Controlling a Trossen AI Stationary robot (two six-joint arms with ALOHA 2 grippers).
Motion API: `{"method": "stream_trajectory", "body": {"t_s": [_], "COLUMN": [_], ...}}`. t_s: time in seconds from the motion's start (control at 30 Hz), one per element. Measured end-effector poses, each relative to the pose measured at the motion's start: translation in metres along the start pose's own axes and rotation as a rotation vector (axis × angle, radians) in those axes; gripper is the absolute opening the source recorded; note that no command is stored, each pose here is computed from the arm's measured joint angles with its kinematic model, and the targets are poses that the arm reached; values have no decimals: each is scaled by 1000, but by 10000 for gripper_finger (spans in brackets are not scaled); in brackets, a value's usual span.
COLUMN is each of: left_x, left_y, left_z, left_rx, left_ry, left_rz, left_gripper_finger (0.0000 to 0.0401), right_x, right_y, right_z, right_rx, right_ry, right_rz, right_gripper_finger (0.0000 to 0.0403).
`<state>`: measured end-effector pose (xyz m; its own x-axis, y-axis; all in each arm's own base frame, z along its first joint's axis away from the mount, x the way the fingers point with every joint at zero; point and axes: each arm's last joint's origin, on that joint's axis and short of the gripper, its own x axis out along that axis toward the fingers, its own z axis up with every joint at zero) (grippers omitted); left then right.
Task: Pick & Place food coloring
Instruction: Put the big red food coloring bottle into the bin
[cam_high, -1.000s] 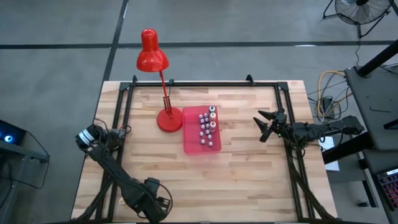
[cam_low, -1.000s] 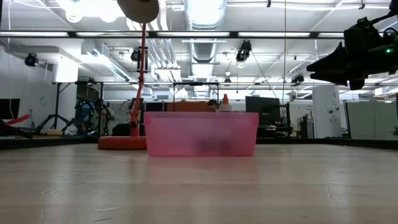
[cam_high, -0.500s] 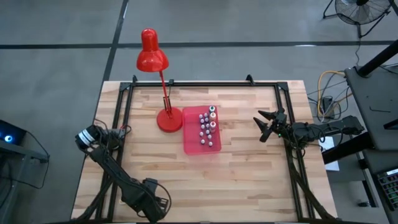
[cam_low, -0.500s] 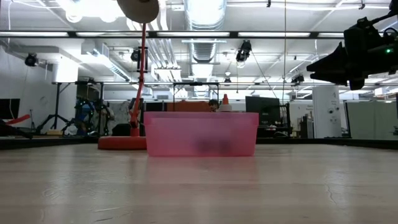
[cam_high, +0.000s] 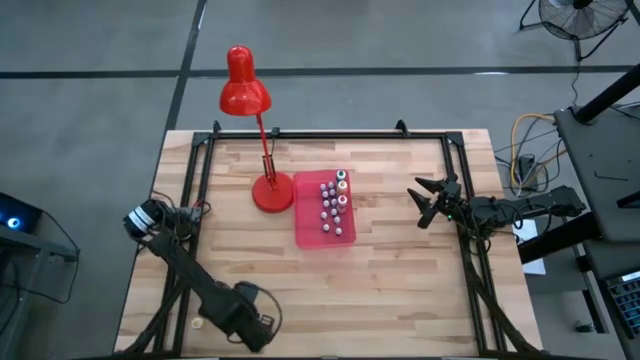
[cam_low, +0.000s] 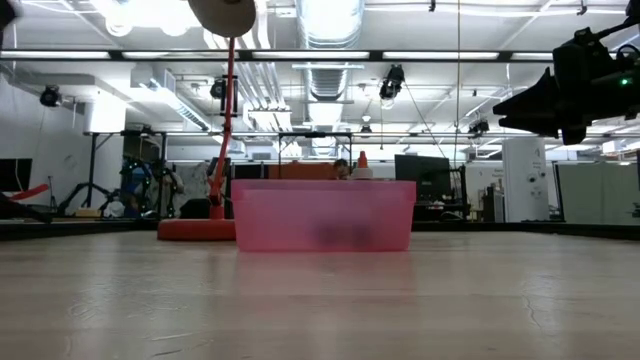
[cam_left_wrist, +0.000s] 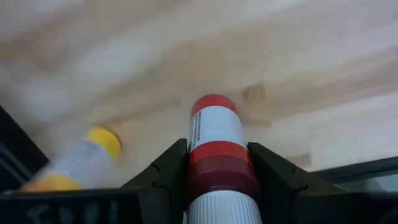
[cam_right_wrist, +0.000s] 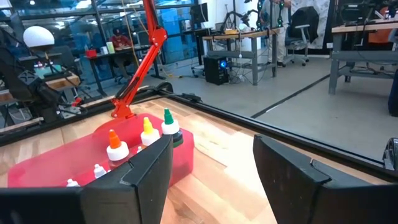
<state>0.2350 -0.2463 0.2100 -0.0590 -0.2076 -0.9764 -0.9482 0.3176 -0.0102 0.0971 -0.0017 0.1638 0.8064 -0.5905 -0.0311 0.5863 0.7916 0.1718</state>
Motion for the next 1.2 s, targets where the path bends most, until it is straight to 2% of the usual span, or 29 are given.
{"method": "stream_trajectory", "body": {"t_s": [0.27, 0.5, 0.67, 0.9, 1.2], "left_x": [-54, -113, -141, -155, -154], "left_y": [-24, -41, -45, -42, -38], "left_z": [52, 105, 140, 185, 228], "left_rx": [195, 424, 604, 817, 933], "left_ry": [-105, -224, -275, -305, -299], "left_rz": [15, -49, -80, -31, 57], "left_gripper_finger": [116, 115, 115, 115, 114], "right_x": [0, 0, 0, 0, 0], "right_y": [0, 0, 0, 0, 0], "right_z": [0, 0, 0, 0, 0], "right_rx": [1, -1, 0, -1, 0], "right_ry": [0, 0, 0, 0, 0], "right_rz": [0, 0, 0, 0, 0], "right_gripper_finger": [215, 215, 215, 215, 215]}}
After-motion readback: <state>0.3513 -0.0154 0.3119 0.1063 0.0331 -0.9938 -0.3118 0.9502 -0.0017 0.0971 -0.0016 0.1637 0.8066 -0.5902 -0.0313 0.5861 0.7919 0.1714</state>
